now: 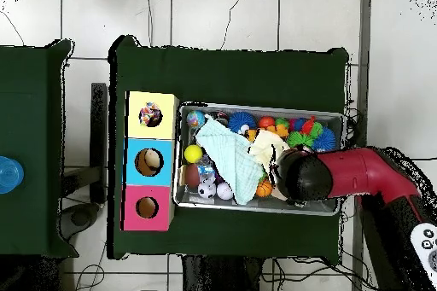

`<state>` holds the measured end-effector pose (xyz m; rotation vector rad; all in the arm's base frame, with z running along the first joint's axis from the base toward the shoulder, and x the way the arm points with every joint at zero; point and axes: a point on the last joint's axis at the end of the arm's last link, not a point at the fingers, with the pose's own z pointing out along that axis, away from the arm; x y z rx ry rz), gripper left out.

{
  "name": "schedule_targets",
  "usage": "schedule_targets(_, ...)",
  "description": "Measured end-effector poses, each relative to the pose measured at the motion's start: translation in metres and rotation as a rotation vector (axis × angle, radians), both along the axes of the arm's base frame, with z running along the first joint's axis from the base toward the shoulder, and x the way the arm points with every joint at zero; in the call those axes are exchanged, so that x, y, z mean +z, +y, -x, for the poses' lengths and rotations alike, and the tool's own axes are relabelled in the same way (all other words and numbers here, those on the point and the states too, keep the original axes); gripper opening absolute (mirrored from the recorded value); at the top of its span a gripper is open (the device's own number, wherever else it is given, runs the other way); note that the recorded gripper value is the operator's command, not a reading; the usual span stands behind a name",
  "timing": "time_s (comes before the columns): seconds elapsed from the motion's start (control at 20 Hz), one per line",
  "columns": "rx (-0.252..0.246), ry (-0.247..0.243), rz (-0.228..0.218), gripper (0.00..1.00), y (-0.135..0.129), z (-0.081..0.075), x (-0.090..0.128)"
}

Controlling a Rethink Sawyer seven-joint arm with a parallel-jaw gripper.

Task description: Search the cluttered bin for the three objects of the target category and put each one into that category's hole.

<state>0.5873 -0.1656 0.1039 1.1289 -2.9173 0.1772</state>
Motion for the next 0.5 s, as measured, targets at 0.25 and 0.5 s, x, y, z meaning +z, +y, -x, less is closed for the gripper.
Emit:
schedule_targets(0.25, -0.010, -0.022, 0.027, 0.00, -0.020, -0.006, 0.002)
schedule_targets(0.5, -0.027, -0.052, 0.055, 0.00, -0.041, -0.017, 0.008)
